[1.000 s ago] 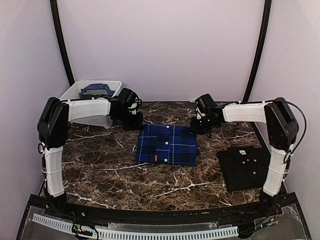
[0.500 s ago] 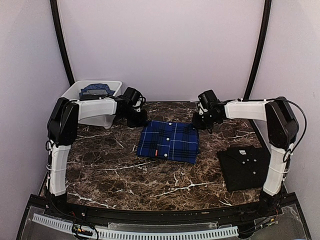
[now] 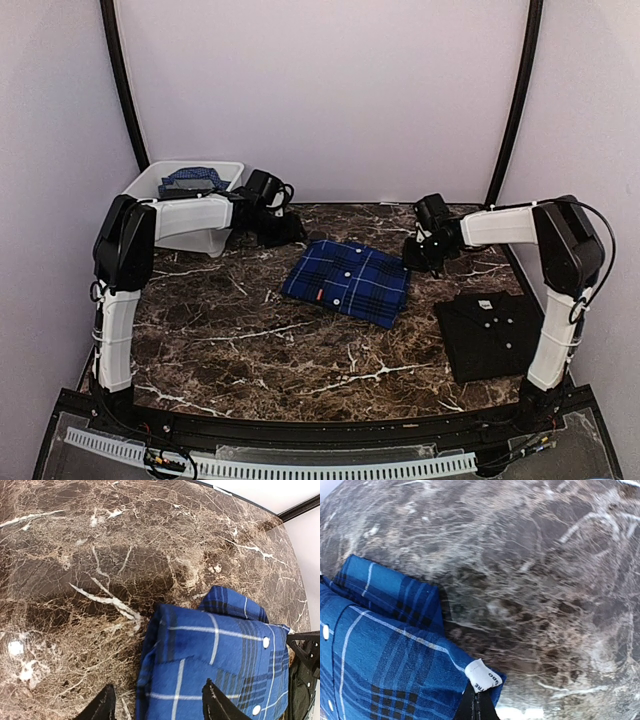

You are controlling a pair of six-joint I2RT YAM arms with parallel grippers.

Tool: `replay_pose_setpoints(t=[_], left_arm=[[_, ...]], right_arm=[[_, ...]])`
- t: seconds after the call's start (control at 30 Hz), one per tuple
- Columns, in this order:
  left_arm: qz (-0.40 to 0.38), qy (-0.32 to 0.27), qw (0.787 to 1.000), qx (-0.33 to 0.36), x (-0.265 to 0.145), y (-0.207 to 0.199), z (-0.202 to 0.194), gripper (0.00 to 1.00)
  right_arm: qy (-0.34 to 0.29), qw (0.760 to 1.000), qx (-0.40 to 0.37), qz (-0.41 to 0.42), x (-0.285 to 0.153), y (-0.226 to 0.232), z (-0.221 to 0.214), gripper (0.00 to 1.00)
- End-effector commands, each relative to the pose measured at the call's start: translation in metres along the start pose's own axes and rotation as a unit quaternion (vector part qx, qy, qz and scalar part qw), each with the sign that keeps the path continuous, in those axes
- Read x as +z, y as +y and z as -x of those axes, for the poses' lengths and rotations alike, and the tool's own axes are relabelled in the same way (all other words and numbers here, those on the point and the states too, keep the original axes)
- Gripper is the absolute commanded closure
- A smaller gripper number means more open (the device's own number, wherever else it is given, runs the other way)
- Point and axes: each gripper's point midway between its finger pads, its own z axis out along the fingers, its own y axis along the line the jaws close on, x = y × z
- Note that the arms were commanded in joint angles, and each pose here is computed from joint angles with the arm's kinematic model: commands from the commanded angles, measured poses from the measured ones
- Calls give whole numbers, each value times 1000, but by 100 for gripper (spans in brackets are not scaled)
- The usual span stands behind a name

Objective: Fold and stack the long sleeve shirts
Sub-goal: Fold the 2/3-rectangle-folded shirt at the center of the board, then adjust the square-folded shirt at the center of the board.

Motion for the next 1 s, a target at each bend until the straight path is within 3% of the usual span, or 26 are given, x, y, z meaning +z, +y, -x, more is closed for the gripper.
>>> replay_pose_setpoints(t=[0.0, 0.23, 0.3, 0.5, 0.6, 0.97], left_arm=[[-22, -22, 999, 16, -37, -17, 10, 42], [-37, 6, 999, 11, -46, -4, -37, 51], [-35, 16, 999, 11, -44, 0, -48, 55], [-13, 40, 999, 15, -34, 8, -79, 65], [-4, 52, 998, 29, -29, 4, -96, 69], [-7, 99, 994, 38, -17, -24, -154, 76]], right_arm=[[-37, 999, 9, 6, -22, 1, 20, 95], [-80, 997, -12, 12, -69, 25, 33, 69], [-86, 996, -23, 18, -75, 40, 34, 66], [-58, 996, -50, 42, -50, 69, 27, 71], [-45, 997, -50, 37, -34, 63, 25, 77], [-2, 999, -37, 16, 11, 19, 11, 79]])
